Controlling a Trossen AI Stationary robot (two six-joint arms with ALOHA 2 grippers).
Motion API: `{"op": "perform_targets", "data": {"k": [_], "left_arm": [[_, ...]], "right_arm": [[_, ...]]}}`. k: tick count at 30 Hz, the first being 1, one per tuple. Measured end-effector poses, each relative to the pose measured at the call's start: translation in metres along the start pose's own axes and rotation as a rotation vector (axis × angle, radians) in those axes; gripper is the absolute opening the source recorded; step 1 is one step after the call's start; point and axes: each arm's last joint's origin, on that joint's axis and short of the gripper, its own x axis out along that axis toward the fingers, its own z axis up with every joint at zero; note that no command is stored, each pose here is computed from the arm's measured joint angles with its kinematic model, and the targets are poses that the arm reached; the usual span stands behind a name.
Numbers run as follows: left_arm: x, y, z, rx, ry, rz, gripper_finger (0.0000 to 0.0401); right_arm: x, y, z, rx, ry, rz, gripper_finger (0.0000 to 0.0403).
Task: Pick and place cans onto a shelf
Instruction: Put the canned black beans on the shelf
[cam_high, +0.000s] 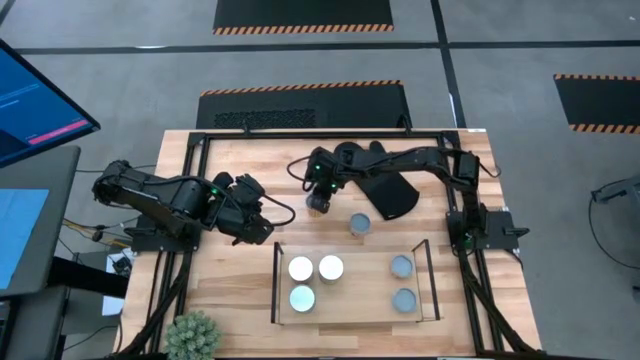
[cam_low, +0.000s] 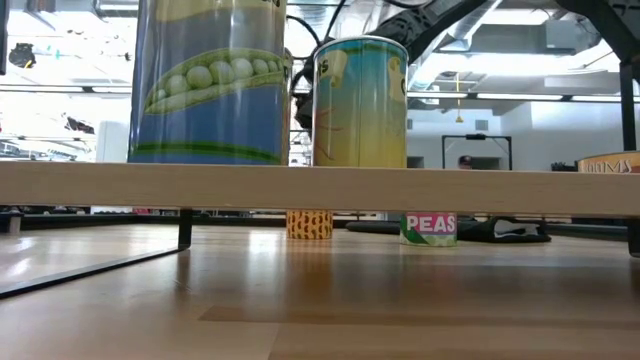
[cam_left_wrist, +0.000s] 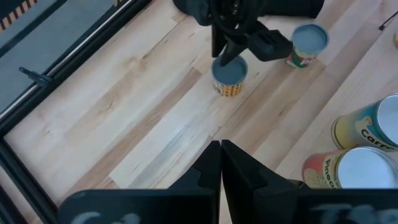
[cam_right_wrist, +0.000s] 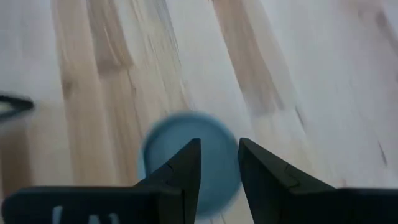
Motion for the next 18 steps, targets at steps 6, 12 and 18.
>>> {"op": "perform_targets", "data": {"k": [6,12,18], "left_arm": [[0.0,0.0,0.0,0.009,-0.017,0.011,0.0],[0.0,0.001,0.001,0.01,-0.042,0.028,0.0],[0.0,0.001,0.001,0.01,-0.043,0.028,0.0]], "right_arm": [[0.0,0.002,-0.007,-0.056,0.077,-0.007,0.0132],[0.003,0.009,-0.012,-0.073,0.101,-0.044,0.0133],[0.003,0.012,-0.012,-0.081,0.093,-0.066,0.0132]]}}
